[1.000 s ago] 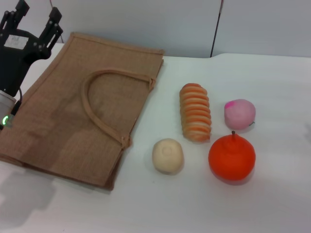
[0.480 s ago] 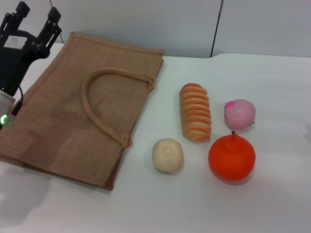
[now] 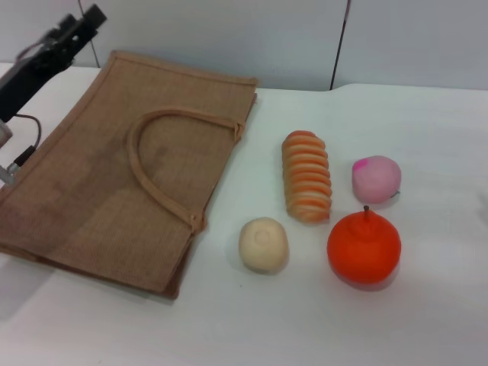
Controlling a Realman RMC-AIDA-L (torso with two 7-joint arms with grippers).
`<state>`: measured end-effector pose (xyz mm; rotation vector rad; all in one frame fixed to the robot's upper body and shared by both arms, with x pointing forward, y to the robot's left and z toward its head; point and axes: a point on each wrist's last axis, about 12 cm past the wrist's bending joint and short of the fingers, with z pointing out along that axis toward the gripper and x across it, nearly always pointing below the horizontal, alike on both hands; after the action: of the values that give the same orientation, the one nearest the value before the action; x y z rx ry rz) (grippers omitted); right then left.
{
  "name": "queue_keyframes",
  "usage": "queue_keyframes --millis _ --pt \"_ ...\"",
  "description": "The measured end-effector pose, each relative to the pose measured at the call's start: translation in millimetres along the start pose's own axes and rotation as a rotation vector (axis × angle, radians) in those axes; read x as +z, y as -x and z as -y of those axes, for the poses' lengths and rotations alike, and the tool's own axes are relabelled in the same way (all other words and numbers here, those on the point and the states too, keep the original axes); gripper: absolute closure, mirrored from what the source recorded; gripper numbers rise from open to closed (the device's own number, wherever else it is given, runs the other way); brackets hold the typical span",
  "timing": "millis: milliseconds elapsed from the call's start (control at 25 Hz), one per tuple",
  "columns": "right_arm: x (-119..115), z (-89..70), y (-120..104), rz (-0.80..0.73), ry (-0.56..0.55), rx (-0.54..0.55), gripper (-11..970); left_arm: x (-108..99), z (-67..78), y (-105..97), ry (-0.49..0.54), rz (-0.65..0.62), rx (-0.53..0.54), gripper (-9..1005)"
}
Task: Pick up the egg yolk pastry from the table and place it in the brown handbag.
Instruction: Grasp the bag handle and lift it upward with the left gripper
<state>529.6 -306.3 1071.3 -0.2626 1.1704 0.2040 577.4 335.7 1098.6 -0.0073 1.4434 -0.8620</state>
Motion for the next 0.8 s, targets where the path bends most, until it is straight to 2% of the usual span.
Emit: queue_keyframes --millis 120,360,560,800 --pt "0.0 -0.2 -0.1 -0.001 0.002 0.0 80 9.3 -6.0 7.9 0.01 -0.116 -0.101 225" --pt "-0.8 0.3 -0.1 -0.002 -0.001 -0.001 80 22.2 -11.8 28.3 0.059 -0.351 -0.199 226" --pt "-1.3 0.5 -0.2 -0.003 -0.002 -0.001 79 30.4 -17.1 40.9 0.191 -0.544 -0.215 225" --pt "-1.7 1.2 -0.2 -0.003 -0.006 -0.003 79 42.3 -17.4 55.4 0.327 -0.72 -0.17 225"
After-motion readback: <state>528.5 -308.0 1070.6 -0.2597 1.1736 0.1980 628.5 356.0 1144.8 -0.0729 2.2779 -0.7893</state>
